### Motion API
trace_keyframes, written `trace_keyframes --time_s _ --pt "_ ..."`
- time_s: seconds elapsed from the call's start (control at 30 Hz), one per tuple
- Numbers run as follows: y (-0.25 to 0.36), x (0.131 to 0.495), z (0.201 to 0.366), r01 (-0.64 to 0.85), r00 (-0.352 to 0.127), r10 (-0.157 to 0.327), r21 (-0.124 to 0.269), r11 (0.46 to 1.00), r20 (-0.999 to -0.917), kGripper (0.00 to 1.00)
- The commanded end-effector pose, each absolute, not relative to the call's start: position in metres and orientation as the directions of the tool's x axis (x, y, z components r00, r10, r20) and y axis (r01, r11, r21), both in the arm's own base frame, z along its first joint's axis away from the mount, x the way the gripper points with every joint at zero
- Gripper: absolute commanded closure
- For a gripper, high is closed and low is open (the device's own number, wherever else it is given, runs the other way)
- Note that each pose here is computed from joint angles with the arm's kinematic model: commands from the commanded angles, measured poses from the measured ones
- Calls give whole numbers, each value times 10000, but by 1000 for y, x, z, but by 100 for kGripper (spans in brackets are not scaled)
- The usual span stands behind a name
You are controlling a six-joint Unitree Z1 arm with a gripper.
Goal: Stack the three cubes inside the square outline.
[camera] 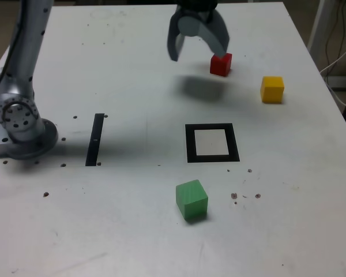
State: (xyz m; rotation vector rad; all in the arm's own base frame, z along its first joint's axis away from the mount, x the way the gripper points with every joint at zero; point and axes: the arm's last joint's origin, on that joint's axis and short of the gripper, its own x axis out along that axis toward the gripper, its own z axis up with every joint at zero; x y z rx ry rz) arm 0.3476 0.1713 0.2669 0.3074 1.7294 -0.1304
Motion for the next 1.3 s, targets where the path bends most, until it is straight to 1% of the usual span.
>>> trace_keyframes --time_s 0.0,0.33,0.53,0.7,0.87,0.97,1.07,1.13,1.27 --pt "181 354 263 2881 -1549 1307 818 9541 -9792 0" --pt "212 381 246 3394 -1464 1387 820 9371 -9795 1" --pt "220 394 234 3487 -1556 1338 724 9344 -9787 1" --pt "225 403 222 3499 -1664 1265 614 9348 -9779 5" --pt "227 410 217 3571 -1727 1222 535 9325 -9774 10" --pt "227 411 217 3631 -1799 1195 469 9306 -9764 15" --pt "226 411 218 3660 -1853 1176 426 9297 -9756 24" --pt "226 411 218 3667 -1856 1179 426 9294 -9755 32" --pt "225 412 220 3694 -1822 1201 453 9282 -9759 52"
